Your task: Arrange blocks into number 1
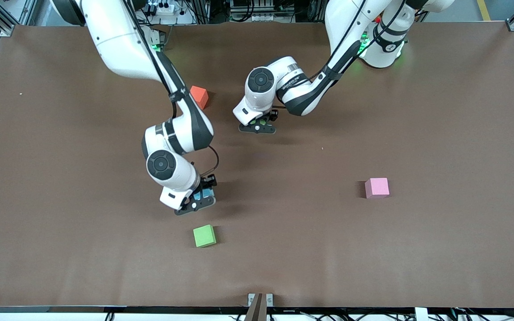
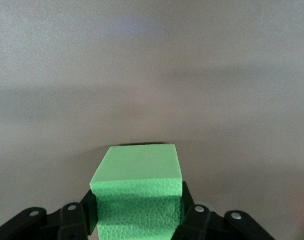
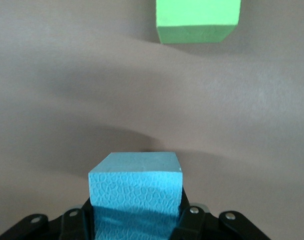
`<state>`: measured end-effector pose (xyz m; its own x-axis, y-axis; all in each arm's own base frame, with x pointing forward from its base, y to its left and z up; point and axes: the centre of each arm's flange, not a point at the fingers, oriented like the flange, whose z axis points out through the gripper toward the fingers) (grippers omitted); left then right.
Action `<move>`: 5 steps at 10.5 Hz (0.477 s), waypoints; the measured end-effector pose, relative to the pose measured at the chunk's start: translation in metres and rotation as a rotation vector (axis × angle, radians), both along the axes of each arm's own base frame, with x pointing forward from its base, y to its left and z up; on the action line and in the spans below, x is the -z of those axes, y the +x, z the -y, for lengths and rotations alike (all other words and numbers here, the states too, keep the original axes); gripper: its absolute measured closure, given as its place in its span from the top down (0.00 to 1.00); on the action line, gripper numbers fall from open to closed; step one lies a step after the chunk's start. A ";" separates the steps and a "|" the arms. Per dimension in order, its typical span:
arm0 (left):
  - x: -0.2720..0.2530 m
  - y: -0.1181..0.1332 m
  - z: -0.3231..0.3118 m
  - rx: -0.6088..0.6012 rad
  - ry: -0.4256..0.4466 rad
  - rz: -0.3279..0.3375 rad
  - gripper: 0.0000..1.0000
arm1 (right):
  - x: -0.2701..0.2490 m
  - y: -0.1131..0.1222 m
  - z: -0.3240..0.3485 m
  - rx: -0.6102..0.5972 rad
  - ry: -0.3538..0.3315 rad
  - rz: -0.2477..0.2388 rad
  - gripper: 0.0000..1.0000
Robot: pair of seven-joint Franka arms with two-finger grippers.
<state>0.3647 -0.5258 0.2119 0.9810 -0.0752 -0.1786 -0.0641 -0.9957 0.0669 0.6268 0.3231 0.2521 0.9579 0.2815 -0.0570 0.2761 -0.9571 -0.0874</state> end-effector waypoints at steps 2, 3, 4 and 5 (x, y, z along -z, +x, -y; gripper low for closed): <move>0.002 0.000 0.000 -0.008 0.003 -0.002 0.73 | -0.011 -0.016 0.002 0.011 0.002 -0.015 0.56; 0.001 0.000 0.000 -0.025 0.007 -0.003 0.86 | -0.014 -0.023 0.006 0.014 0.001 -0.024 0.56; 0.001 0.000 0.000 -0.039 0.008 -0.003 0.99 | -0.017 -0.027 0.008 0.019 0.002 -0.029 0.56; -0.002 0.001 0.001 -0.045 0.004 0.001 1.00 | -0.020 -0.032 0.005 0.035 0.002 -0.032 0.56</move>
<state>0.3661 -0.5269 0.2138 0.9836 -0.0300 -0.1777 -0.0190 -0.9978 0.0630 0.5947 0.3179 0.2721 0.9649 0.2477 -0.0869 0.2393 -0.9661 -0.0970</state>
